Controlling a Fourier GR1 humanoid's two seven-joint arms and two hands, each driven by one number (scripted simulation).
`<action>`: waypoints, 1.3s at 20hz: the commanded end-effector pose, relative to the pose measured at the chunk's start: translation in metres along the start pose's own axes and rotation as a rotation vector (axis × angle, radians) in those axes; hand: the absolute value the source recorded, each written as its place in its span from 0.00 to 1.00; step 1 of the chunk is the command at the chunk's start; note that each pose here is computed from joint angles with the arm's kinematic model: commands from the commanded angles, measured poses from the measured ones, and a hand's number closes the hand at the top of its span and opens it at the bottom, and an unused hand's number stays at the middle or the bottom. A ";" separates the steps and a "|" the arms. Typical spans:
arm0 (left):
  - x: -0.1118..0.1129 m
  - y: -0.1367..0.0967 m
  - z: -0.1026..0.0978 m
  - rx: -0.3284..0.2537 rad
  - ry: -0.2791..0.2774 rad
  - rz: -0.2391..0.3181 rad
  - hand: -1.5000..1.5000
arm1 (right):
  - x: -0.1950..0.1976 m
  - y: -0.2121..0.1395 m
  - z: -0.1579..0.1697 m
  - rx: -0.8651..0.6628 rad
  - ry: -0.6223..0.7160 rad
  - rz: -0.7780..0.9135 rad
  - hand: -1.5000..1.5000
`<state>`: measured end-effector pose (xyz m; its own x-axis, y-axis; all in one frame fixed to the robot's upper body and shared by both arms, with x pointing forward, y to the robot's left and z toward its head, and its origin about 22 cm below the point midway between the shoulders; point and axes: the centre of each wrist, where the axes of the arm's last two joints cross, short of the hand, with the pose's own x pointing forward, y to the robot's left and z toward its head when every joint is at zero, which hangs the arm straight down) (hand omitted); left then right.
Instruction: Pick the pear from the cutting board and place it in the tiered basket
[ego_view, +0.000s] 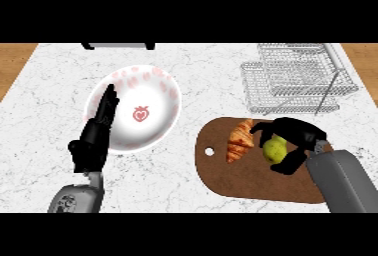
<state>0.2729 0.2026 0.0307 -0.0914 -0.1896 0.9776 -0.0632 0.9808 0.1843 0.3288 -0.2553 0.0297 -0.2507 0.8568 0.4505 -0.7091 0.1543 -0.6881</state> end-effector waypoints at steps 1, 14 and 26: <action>-0.008 -0.022 0.001 -0.021 -0.008 -0.011 0.50 | 0.009 0.013 0.000 -0.053 -0.051 0.116 1.00; -0.005 0.011 0.008 0.008 0.015 -0.020 0.50 | 0.070 0.028 -0.033 -0.362 0.575 0.332 1.00; 0.002 0.007 0.000 0.006 0.015 0.017 0.50 | 0.166 -0.043 0.044 -0.744 0.712 0.306 1.00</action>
<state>0.2731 0.2097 0.0299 -0.0834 -0.1869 0.9788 -0.0738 0.9807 0.1809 0.2966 -0.1377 0.1142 0.2012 0.9735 -0.1092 -0.1490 -0.0798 -0.9856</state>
